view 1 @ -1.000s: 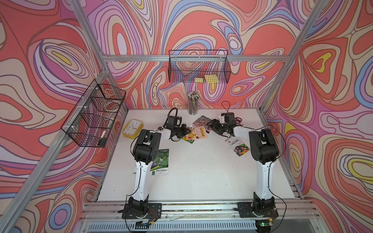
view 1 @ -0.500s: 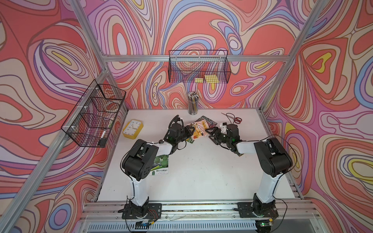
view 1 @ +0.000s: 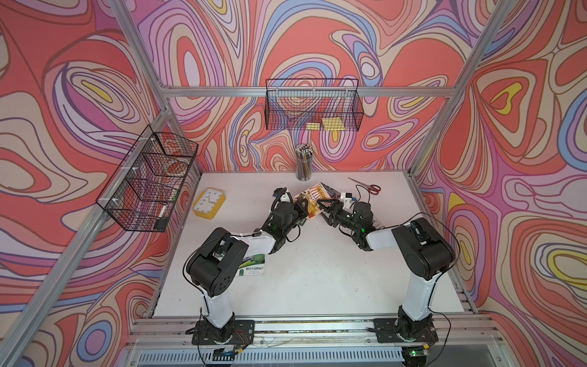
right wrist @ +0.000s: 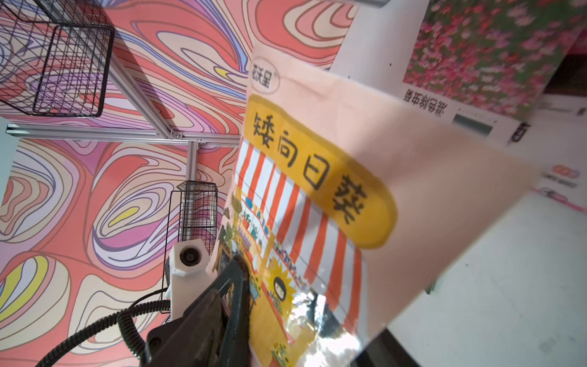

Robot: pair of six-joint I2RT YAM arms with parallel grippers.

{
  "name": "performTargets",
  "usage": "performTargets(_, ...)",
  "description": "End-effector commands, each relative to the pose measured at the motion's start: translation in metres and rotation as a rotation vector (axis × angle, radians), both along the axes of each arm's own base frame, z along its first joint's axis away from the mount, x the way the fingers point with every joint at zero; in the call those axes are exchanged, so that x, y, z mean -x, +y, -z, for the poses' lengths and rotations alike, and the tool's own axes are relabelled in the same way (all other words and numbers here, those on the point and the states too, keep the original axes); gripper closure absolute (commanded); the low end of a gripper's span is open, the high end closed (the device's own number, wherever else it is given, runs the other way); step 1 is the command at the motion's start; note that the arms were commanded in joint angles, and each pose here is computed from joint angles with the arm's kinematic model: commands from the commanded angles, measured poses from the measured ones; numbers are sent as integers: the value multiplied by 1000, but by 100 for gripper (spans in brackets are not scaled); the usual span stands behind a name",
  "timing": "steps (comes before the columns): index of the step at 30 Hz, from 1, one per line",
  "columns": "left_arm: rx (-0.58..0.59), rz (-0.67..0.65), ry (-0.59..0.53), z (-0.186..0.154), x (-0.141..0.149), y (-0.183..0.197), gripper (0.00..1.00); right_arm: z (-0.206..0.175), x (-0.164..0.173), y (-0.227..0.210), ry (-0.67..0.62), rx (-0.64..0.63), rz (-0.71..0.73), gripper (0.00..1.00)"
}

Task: Arrange the seed packets in a row
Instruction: Place the seed packet at the center of the board.

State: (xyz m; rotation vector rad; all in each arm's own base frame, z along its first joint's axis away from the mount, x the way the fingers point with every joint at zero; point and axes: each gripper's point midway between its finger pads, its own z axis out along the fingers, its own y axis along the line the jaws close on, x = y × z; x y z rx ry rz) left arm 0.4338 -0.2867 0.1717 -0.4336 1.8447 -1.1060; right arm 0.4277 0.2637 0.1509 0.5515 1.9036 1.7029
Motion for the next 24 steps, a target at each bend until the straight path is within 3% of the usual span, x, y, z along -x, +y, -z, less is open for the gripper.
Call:
performTargets(1,20,-24,-39,-15,4,0,100,-2,2,5,-14,-58,7,46)
performTargets(4,10,-33,-35,-12,7,1,100,-4,3,6,-21,-86,7,64)
performTargets(7,-3,-41,-30,-11,8,4,100,-3,6,4,-19,-75,13,100)
performTargets(10,-24,-41,-22,-11,11,7,100,0,10,2,-13,-25,9,100)
performTargets(11,-36,-40,-17,-12,12,8,93,1,12,2,-15,-5,2,100)
performTargets(13,-75,-33,19,-12,14,16,50,7,19,3,-11,77,-29,100)
performTargets(15,-109,-51,93,-8,16,35,14,12,26,6,-24,195,-93,100)
performTargets(16,-128,-46,136,-6,17,46,5,18,33,8,-18,263,-141,100)
performTargets(20,-227,-49,239,-8,24,92,1,29,58,7,-23,436,-264,100)
performTargets(24,-346,-22,317,-14,37,119,1,33,85,17,-35,466,-384,100)
